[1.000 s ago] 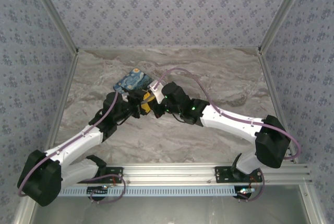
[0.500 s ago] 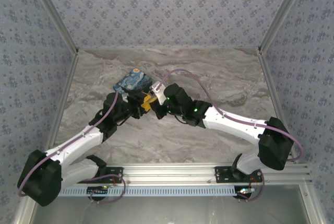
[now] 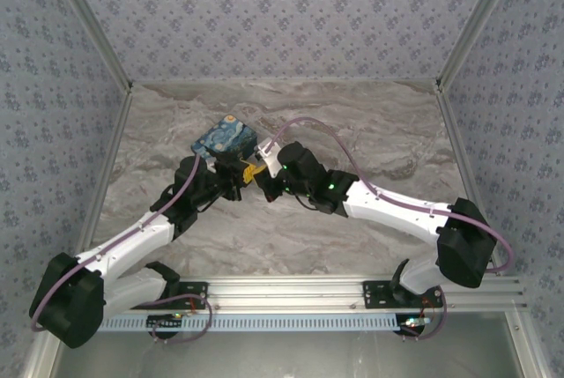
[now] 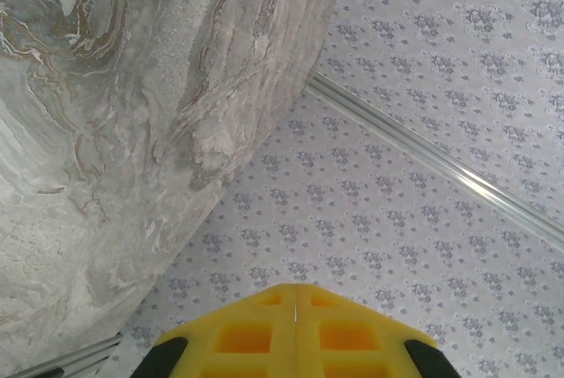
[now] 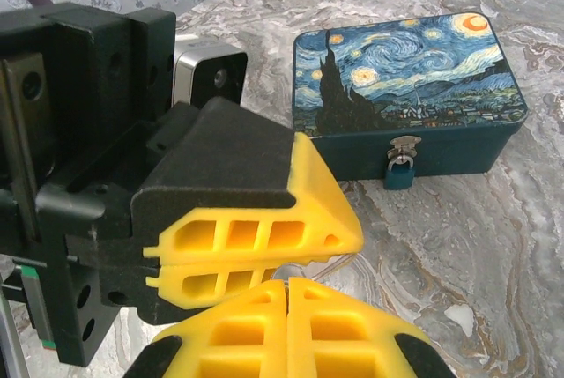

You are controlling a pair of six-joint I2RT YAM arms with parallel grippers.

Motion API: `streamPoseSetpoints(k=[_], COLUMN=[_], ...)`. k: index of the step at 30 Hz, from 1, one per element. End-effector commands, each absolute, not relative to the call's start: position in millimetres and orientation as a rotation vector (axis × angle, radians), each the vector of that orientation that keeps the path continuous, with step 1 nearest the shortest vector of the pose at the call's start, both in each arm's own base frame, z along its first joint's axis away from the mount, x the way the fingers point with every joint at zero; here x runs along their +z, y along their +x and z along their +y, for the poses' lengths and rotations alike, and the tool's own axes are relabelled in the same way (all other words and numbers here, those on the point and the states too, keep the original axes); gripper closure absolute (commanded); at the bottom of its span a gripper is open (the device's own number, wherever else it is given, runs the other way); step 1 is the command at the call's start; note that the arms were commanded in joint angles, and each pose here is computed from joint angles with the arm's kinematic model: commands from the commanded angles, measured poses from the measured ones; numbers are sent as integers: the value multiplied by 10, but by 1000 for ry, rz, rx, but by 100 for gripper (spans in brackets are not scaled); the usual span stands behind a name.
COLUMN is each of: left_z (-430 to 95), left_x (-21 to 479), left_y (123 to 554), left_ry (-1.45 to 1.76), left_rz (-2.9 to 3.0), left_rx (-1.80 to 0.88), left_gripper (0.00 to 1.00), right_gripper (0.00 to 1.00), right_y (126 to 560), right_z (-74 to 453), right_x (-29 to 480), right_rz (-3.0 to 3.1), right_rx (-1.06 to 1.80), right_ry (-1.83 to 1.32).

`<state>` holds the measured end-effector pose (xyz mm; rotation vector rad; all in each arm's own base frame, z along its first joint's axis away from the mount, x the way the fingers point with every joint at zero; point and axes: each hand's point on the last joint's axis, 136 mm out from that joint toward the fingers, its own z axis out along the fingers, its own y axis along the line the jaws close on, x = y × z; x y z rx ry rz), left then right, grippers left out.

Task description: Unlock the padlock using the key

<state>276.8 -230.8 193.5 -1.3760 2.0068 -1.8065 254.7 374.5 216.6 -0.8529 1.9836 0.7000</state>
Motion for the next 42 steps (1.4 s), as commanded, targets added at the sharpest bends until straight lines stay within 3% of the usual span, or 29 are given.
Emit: streamPoseSetpoints(k=[1,11,17,22,29,33,39,42], left_z=[-2294,-2207,-1957,-1978,-2015,-1864,-1637,-1573], left_x=[1838,1979,2532,2789,2675,2671,2689,2689], left_y=[2749,2826,2988,3058,3038,3000,2921,2891], left_ry=[-1579,-1365,-894,-726,-639,-602,-553,-540], left_rz=[1987,1986,1920,1885,1962,1981,1964,1961], left_rx=[-1795,-1690,-1383,-1326,-1254,-1122,-975,-935], left_gripper=[100,100,100,100,100,100,85,82], right_gripper=[100,100,80,99,98,85,77,72], right_y=[2559,2601,2591,2627,2793,2863,2842,2830], right_z=[3714,3598,3439,3332,3083,2856,2556,2512], right_x=[2265,2346,2492,2567,2211,1878,1253,1025], right_rz=[1965,1961,1907,1879,2073,2248,2570,2678], right_rx=[715,820,1057,1129,915,742,422,273], right_ry=[-818,-764,-681,-619,-528,-446,-410,-405])
